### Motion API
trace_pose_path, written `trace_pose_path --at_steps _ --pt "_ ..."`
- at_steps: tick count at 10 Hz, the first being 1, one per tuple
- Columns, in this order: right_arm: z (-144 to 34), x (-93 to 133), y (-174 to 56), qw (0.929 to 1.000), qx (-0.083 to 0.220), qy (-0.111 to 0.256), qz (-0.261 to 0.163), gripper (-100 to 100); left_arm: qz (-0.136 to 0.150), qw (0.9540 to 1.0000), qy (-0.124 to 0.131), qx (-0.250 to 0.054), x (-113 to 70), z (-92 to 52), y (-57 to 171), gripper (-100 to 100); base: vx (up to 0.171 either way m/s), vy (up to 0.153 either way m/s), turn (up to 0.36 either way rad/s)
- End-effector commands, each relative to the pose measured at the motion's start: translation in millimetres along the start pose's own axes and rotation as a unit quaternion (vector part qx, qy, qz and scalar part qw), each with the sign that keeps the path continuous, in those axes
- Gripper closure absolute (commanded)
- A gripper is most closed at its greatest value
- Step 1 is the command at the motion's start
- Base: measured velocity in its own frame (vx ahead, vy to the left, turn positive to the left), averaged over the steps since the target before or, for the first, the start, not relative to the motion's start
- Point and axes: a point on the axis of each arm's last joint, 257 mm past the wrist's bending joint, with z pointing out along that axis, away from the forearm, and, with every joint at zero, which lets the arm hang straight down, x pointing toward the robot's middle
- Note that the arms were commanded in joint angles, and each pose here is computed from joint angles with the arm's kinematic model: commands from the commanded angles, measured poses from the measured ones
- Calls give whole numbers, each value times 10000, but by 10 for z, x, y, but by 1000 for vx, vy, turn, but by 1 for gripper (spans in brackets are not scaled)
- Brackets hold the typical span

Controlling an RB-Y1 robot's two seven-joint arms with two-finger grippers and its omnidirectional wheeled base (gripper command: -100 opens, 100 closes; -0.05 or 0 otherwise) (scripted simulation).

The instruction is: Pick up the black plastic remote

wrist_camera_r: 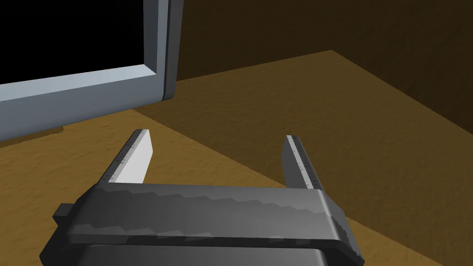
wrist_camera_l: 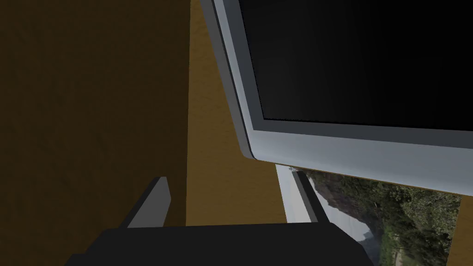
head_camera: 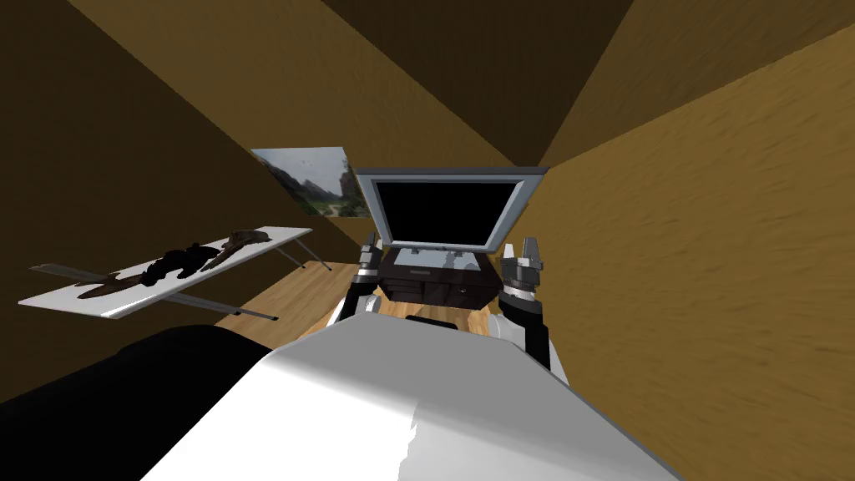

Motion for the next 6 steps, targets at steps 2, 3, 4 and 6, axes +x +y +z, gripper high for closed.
trace_pose_path --at_steps 2,3,4,6 --pt "0 0 0 10000 0 0 0 0 57 9992 198 -344 20 55 256 -100 0 24 -130" --pt "0 0 0 10000 0 0 0 0 64 9984 243 -500 17 78 372 -100 -9 39 -126" --pt "0 0 0 10000 0 0 0 0 63 9976 274 -626 8 107 477 -100 -11 39 -142" --pt "0 0 0 10000 0 0 0 0 60 9957 296 -874 -5 130 648 -100 -4 28 -66"
